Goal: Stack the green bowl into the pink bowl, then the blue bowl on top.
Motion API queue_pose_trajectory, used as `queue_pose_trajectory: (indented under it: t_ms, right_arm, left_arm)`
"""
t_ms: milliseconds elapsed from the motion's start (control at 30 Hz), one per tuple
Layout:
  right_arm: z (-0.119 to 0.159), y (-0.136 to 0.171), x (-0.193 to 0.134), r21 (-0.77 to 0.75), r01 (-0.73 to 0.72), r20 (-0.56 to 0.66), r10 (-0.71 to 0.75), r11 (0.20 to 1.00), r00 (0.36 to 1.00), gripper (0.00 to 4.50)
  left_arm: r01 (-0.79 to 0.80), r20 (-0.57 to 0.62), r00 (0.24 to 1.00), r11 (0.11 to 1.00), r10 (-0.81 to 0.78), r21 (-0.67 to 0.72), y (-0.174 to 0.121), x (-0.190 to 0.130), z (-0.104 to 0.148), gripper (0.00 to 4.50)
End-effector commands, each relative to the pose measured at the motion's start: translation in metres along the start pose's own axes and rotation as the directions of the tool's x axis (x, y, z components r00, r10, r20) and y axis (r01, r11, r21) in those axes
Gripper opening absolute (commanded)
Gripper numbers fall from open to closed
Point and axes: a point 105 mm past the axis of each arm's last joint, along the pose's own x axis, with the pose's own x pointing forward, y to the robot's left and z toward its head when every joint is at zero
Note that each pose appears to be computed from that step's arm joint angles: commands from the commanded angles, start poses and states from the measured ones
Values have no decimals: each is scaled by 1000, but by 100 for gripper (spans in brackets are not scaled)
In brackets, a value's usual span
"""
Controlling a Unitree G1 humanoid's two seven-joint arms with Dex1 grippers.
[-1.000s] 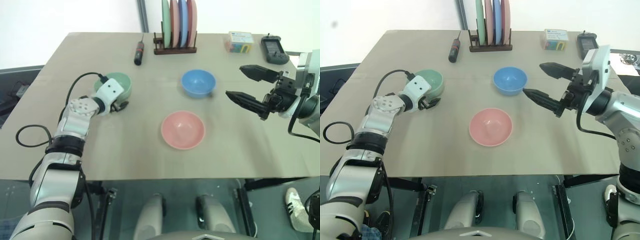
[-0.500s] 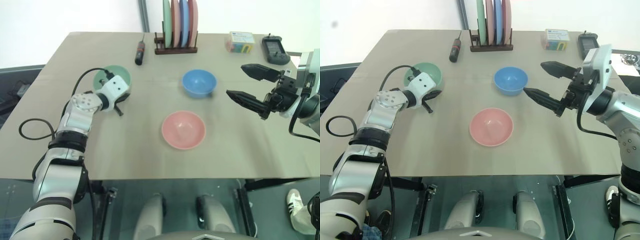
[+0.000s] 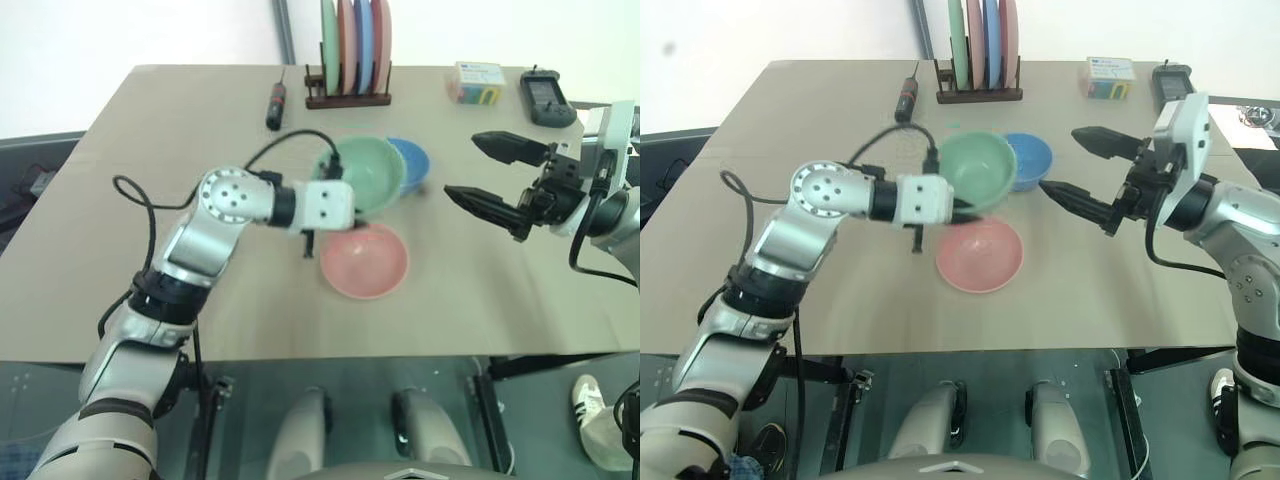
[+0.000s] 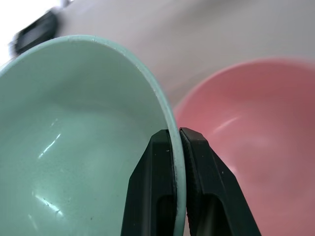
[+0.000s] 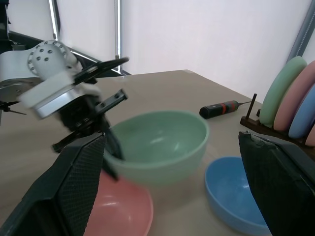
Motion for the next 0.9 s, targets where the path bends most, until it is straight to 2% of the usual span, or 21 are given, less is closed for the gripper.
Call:
queue_pose_trajectory:
  t_ms: [33, 167, 200, 233, 267, 300, 367, 500, 667, 733, 800, 900]
  right_arm:
    - [14, 1, -1, -61, -7, 28, 9, 998, 1000, 450]
    - [13, 3, -1, -61, -6, 28, 8, 998, 1000, 450]
    - [13, 3, -2, -60, -6, 27, 7, 998, 1000, 450]
    - [13, 3, -2, -59, -5, 27, 7, 998, 1000, 450]
    - [13, 3, -2, -59, -5, 27, 6, 998, 1000, 450]
    - [13, 2, -2, -58, -4, 26, 5, 998, 1000, 450]
    - [11, 1, -2, -59, -3, 17, 4, 998, 1000, 450]
    - [0, -6, 1, -77, 8, -50, -12, 997, 999, 450]
    - [-26, -28, 5, -217, 7, -225, -57, 976, 973, 450]
    - [-42, -41, 11, -292, -33, -304, -60, 956, 951, 450]
    - [-53, -52, 22, -346, -63, -342, -64, 936, 937, 450]
    - [-65, -57, 36, -372, -126, -373, -23, 920, 928, 450]
  left_arm:
    - [90, 65, 994, 995, -93, 53, -14, -6, 27, 7]
    - [140, 86, 986, 989, -145, 54, -23, -9, 34, 7]
    - [142, 90, 985, 988, -146, 54, -23, -9, 34, 83]
    - [142, 92, 985, 988, -146, 54, -23, -10, 35, 83]
    - [151, 91, 984, 987, -155, 47, -24, -11, 34, 119]
    - [162, 91, 982, 986, -166, 42, -26, -12, 34, 119]
    - [119, 113, 986, 993, -121, 25, -20, -14, 36, 209]
    - [-11, 150, 988, 997, 21, -70, -3, -23, 36, 362]
    - [-162, 195, 958, 958, 211, -238, 12, -45, 35, 362]
    - [-272, 200, 913, 898, 354, -345, 21, -62, 28, 362]
    - [-376, 215, 831, 803, 513, -463, 28, -80, 20, 362]
    - [-463, 164, 751, 687, 640, -559, 20, -96, 4, 362]
